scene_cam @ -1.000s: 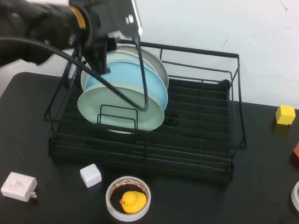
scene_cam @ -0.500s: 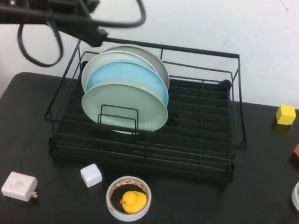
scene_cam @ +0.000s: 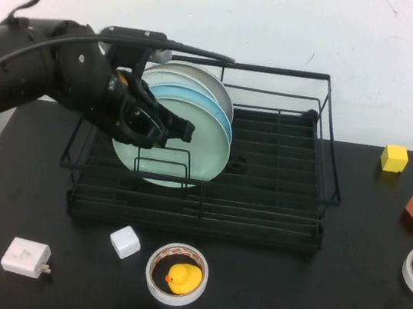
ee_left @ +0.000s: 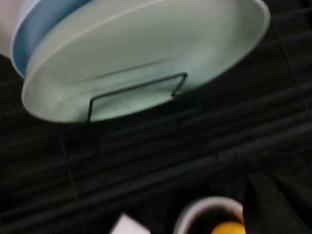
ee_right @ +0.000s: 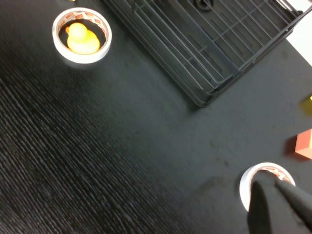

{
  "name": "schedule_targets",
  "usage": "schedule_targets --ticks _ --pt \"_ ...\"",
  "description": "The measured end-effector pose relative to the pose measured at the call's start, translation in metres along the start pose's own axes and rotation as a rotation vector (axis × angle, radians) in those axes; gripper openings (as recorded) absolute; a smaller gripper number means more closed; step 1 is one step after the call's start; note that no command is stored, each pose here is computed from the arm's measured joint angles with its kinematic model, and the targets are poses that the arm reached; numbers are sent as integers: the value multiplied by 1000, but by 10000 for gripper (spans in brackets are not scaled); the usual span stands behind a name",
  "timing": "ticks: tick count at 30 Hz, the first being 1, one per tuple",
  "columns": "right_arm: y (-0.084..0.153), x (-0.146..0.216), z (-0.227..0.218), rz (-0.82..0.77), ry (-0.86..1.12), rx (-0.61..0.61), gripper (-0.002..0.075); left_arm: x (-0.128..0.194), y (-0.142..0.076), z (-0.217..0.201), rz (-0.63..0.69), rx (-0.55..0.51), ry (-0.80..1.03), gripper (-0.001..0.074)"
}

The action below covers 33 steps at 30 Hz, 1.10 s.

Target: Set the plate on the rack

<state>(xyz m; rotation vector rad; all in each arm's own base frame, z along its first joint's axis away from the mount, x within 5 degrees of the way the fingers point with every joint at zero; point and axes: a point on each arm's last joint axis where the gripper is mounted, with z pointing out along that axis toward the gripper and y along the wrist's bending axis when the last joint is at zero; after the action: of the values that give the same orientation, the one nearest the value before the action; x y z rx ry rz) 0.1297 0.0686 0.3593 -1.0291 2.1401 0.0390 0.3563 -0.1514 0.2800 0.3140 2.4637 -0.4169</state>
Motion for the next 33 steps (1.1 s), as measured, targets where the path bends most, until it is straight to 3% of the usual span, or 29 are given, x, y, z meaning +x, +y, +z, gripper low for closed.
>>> schedule_targets --ticks 8,16,19,24,33 --pt "-1 5 -3 -22 11 31 1 -13 -2 -13 -31 7 -136 0" --pt "13 46 0 -54 -74 110 1 -12 -15 -108 78 33 -261 0" --pt "25 67 13 -34 -98 88 1 9 -18 -141 116 41 -292 0" --pt "43 89 22 53 -166 19 1 73 -15 -186 121 57 -349 0" --pt "60 110 43 163 -171 -72 0 173 -4 -223 110 70 -521 0"
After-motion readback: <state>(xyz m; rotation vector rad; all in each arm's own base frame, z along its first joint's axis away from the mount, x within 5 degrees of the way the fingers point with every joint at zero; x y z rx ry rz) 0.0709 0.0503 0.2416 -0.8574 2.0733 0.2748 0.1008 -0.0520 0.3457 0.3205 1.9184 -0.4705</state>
